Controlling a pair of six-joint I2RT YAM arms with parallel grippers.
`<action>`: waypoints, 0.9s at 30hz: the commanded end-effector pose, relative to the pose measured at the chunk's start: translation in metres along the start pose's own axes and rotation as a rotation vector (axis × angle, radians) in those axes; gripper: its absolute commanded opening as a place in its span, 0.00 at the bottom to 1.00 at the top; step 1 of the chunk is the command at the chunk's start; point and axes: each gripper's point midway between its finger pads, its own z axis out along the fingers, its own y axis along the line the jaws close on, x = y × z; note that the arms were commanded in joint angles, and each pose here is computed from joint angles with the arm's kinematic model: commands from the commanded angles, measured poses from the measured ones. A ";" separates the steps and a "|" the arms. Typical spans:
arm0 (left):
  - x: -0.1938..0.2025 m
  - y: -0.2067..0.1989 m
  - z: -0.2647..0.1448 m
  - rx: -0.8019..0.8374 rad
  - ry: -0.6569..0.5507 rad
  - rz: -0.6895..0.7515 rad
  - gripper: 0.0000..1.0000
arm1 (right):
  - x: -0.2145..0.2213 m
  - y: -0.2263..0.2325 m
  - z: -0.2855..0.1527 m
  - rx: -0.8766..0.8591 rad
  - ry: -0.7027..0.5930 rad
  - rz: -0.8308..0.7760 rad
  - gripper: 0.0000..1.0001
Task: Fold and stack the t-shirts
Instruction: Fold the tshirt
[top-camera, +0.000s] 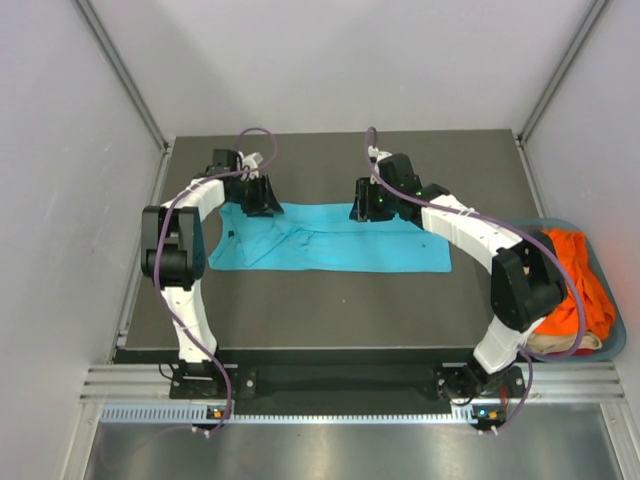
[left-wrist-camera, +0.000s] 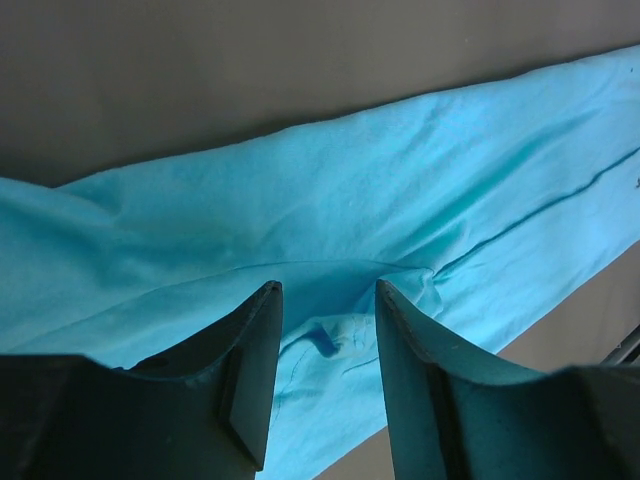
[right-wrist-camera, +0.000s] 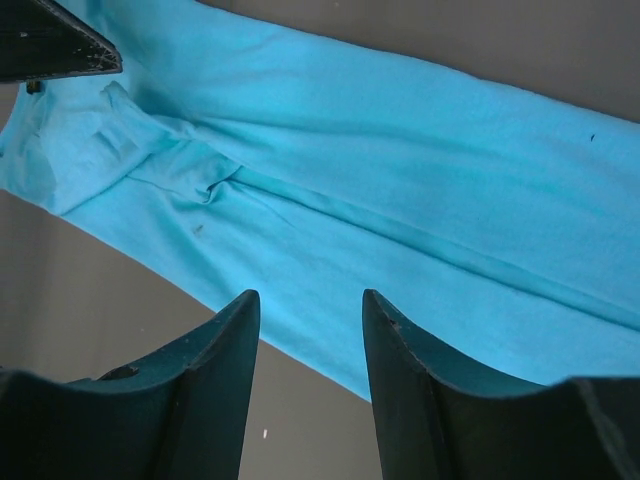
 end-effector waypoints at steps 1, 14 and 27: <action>-0.015 -0.021 0.003 0.068 -0.024 0.075 0.46 | -0.023 0.017 -0.005 -0.033 -0.063 -0.026 0.46; 0.073 -0.080 -0.003 0.080 0.207 -0.090 0.33 | -0.012 0.016 -0.004 -0.049 -0.051 -0.015 0.46; 0.030 -0.025 -0.076 -0.213 -0.032 -0.215 0.36 | 0.002 0.056 0.029 -0.084 0.049 0.136 0.44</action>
